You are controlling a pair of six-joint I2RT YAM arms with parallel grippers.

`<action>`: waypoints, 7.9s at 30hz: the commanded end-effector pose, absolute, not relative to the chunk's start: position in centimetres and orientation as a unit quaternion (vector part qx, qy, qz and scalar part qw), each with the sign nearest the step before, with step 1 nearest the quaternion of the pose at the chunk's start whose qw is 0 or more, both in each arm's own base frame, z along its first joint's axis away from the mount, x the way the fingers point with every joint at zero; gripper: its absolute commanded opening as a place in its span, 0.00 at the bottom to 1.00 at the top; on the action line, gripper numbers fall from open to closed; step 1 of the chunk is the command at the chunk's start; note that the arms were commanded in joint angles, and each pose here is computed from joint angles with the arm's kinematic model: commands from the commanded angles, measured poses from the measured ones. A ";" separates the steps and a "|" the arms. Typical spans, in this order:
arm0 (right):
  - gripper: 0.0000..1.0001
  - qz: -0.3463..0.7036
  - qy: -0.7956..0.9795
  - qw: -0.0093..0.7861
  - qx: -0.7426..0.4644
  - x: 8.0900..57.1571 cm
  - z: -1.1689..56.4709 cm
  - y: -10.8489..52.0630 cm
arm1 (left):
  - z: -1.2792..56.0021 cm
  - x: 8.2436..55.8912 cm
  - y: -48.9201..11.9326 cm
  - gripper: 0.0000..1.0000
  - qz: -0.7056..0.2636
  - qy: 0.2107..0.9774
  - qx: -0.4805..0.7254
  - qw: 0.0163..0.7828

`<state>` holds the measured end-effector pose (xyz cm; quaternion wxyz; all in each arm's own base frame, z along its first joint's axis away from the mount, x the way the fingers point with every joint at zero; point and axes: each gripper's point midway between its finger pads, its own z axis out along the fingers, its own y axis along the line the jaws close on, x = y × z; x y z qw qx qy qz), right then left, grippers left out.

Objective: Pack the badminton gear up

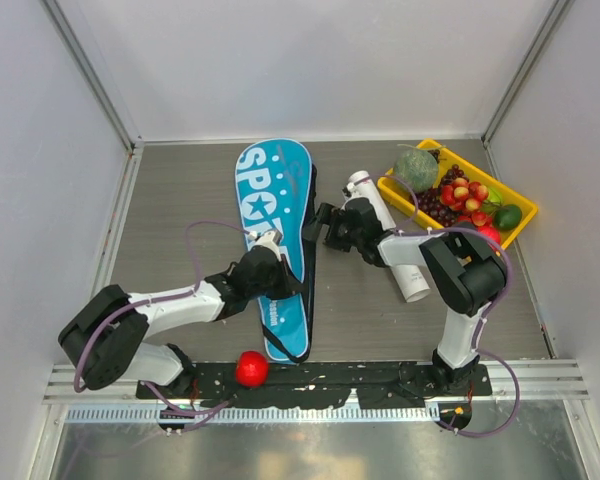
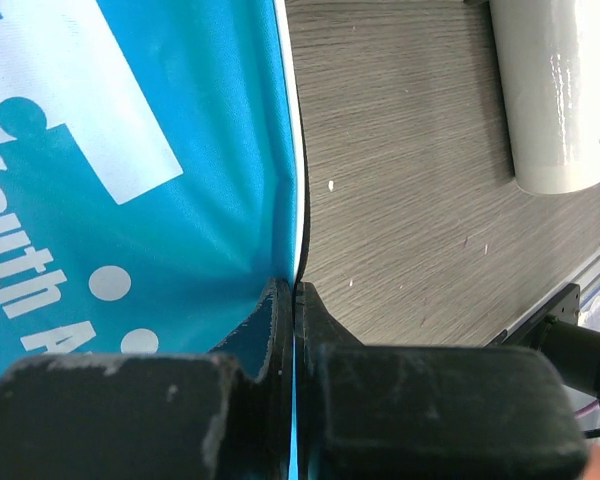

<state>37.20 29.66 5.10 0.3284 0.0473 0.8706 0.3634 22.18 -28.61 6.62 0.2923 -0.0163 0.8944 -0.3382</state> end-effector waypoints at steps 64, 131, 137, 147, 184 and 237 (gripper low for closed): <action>0.05 0.236 0.779 0.534 -0.227 37.7 23.6 31.1 | 28.1 27.9 -16.2 0.84 -0.164 0.846 -0.088 0.500; 0.05 0.011 0.580 0.656 -0.483 22.8 16.0 38.8 | 21.3 30.3 6.6 0.71 -0.124 0.764 -0.471 0.423; 0.06 0.035 0.584 0.655 -0.477 22.4 16.1 39.2 | 17.9 29.4 6.4 0.61 -0.117 0.775 -0.476 0.398; 0.05 0.061 0.588 0.654 -0.471 22.1 16.3 40.1 | 17.0 28.3 6.9 0.60 -0.103 0.781 -0.474 0.393; 0.43 0.363 0.615 0.581 -0.392 19.8 25.7 47.6 | 17.9 28.4 2.4 0.00 -0.281 0.741 -0.474 0.384; 0.31 0.500 0.627 0.455 -0.389 21.9 22.0 59.4 | 16.9 24.8 1.6 0.00 -0.253 0.728 -0.575 0.273</action>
